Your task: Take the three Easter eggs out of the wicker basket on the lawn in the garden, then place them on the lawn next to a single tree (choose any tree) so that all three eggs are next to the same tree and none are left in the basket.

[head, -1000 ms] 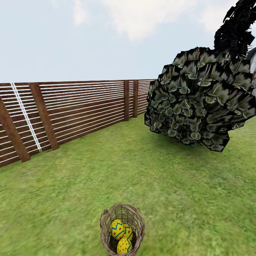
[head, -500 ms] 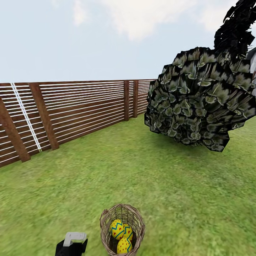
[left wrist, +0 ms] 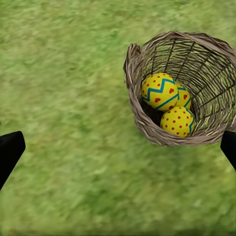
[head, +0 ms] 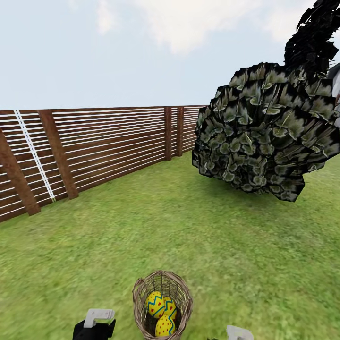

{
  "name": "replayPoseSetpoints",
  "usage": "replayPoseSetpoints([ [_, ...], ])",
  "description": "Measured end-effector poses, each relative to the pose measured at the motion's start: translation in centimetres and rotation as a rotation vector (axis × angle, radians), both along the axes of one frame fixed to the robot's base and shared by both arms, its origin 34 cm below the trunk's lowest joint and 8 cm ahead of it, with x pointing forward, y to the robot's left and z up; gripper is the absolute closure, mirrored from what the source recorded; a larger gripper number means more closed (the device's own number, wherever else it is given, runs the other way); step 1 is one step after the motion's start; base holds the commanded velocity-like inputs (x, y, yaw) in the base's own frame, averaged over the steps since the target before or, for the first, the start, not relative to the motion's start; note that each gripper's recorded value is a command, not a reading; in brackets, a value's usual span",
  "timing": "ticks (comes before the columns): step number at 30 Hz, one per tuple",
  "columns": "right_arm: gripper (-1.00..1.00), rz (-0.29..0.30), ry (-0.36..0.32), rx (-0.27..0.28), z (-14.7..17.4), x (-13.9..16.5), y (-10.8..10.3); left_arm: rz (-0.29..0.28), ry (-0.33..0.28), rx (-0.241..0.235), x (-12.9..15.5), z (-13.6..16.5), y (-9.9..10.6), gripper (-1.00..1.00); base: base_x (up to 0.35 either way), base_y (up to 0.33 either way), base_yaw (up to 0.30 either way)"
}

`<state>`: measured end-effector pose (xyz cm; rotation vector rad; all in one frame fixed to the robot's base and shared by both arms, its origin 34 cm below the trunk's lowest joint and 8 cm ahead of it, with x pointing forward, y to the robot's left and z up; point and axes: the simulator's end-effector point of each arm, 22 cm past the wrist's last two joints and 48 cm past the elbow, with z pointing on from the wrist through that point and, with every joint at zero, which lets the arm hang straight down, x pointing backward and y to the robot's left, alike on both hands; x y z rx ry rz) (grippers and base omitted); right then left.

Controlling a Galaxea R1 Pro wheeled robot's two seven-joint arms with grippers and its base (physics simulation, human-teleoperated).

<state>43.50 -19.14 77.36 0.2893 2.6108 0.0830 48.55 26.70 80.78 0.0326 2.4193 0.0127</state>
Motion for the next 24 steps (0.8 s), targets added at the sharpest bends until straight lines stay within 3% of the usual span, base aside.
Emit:
replayPoseSetpoints([
  [10,-1.0,-0.019,-0.022,0.017,2.4,5.3,-0.1,-0.007,0.001,0.0,0.1,0.0,-0.3,-1.0,0.0,0.0,0.0],
  [18,-1.0,-0.019,0.001,0.002,3.6,7.7,-0.3,-0.001,-0.005,-0.004,0.2,0.3,-0.2,-1.0,0.0,0.0,0.0],
  [24,-1.0,0.003,0.058,0.003,2.2,8.5,0.5,0.001,-0.007,-0.002,0.3,0.4,0.1,-1.0,0.0,0.0,0.0],
])
